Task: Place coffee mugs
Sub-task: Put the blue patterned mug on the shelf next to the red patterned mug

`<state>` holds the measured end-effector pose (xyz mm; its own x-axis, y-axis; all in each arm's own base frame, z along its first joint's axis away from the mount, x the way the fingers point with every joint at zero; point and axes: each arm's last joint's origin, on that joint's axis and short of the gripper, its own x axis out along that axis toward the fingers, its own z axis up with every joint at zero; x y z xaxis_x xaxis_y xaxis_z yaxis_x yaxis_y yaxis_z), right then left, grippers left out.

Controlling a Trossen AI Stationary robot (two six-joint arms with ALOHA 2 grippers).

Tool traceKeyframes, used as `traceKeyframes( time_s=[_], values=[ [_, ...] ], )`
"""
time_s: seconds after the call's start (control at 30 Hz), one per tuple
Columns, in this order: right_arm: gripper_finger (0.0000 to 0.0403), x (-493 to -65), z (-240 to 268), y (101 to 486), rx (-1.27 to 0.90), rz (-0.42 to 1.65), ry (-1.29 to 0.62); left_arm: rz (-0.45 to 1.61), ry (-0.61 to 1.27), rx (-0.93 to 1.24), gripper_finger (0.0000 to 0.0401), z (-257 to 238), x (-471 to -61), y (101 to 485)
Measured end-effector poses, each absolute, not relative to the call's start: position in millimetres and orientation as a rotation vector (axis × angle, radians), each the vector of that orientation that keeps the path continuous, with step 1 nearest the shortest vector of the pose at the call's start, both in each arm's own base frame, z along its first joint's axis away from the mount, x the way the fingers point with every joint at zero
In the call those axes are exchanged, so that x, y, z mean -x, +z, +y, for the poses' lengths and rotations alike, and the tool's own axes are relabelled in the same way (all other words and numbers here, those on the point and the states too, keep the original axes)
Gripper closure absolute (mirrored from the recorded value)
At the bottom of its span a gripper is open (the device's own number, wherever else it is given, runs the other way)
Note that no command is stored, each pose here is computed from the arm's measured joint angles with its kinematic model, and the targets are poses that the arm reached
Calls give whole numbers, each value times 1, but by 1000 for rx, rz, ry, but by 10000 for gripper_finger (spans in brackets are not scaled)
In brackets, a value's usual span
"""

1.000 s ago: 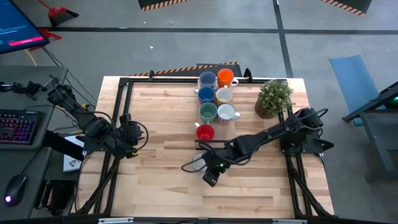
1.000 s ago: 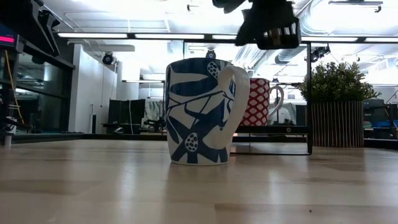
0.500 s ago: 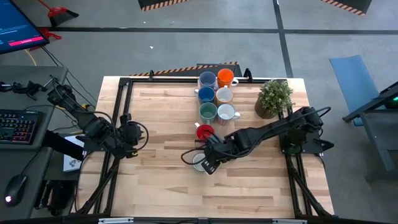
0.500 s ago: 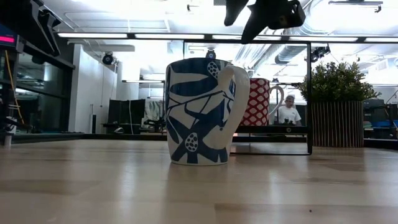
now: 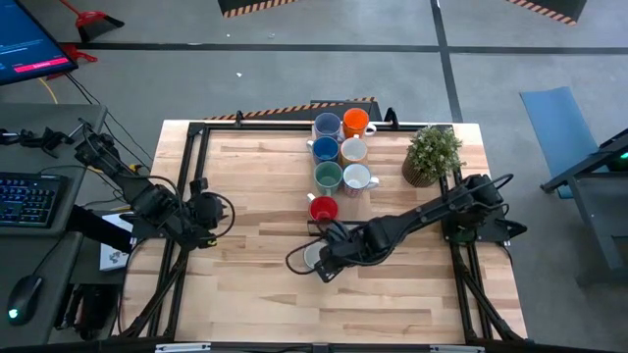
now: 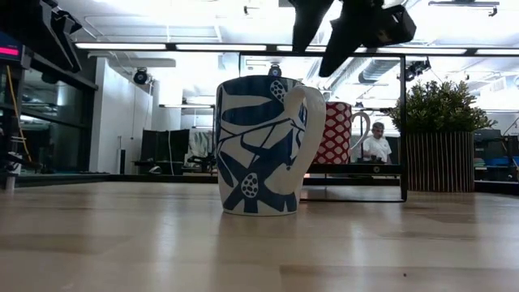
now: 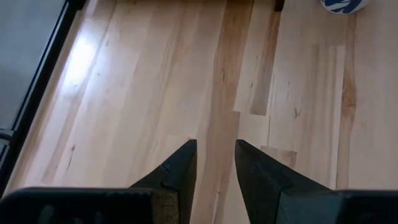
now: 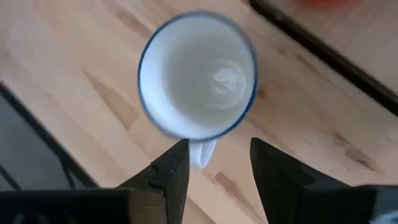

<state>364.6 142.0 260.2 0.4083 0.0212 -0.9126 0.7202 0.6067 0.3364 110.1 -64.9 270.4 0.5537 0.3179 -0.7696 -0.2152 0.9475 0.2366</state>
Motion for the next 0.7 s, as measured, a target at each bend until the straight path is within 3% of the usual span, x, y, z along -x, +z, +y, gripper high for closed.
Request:
traceKeyframes(
  time_s=[0.7],
  values=[
    [258, -377, 143, 240, -791, 1002, -605, 930, 318, -119, 302, -65, -110, 270]
  ],
)
